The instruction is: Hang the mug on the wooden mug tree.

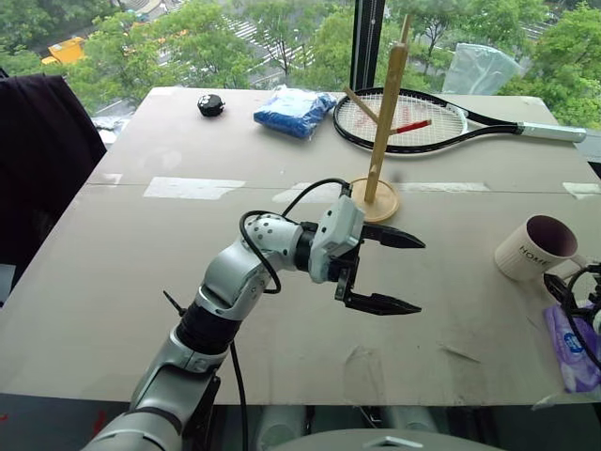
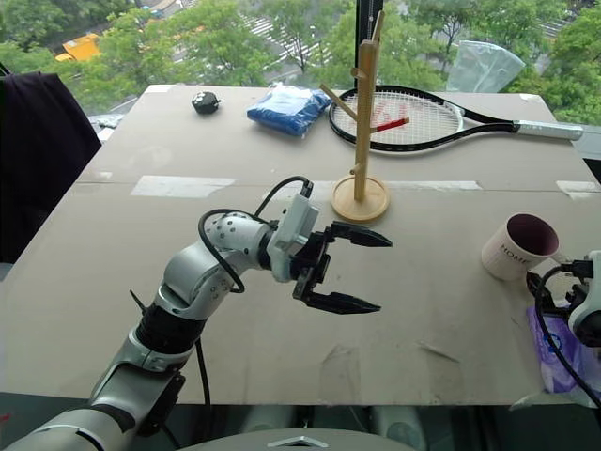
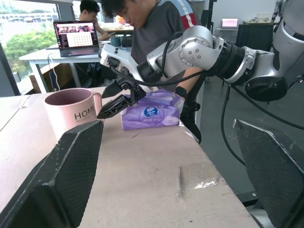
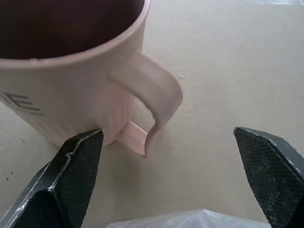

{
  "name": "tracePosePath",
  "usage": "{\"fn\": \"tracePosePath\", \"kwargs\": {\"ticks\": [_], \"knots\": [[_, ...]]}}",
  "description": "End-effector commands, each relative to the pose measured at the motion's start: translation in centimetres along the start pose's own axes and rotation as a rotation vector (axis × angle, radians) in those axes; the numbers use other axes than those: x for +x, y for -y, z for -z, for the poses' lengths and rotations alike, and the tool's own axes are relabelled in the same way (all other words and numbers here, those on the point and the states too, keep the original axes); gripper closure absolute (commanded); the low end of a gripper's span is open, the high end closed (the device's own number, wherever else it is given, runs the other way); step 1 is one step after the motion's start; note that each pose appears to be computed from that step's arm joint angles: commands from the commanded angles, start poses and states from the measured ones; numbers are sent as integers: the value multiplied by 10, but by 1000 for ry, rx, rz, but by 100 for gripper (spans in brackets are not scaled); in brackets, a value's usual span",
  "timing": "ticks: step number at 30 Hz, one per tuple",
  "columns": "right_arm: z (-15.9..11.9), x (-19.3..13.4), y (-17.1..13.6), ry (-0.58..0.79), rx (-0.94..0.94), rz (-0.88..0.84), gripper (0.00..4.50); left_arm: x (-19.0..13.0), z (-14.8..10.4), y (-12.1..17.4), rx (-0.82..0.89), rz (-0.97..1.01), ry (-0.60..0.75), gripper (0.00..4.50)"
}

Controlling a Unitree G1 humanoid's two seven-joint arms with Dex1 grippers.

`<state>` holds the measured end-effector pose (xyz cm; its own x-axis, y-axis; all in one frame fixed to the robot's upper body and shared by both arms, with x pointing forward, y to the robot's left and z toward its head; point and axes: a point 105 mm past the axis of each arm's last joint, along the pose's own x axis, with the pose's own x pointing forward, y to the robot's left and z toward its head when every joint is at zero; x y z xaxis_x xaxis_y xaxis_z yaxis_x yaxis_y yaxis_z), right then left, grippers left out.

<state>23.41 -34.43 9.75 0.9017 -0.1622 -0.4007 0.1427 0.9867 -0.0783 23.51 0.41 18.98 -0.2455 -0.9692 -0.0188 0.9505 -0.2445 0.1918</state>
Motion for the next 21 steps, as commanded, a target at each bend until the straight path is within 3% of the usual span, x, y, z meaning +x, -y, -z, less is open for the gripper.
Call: {"fn": "tracePosePath", "kwargs": {"ticks": [1, 12, 15, 21], "knots": [[-9, 5, 8, 52, -25, 9, 6, 1, -10, 1, 44, 5, 15, 0], [-18, 23, 11, 138, -38, -65, 6, -2, -9, 0, 47, -24, 9, 0], [-18, 30, 8, 141, -26, -86, 87, -2, -5, -8, 42, -85, -23, 0], [-17, 41, 5, 132, -41, -113, 386, -5, 9, -29, 34, -243, -114, 0]]}}
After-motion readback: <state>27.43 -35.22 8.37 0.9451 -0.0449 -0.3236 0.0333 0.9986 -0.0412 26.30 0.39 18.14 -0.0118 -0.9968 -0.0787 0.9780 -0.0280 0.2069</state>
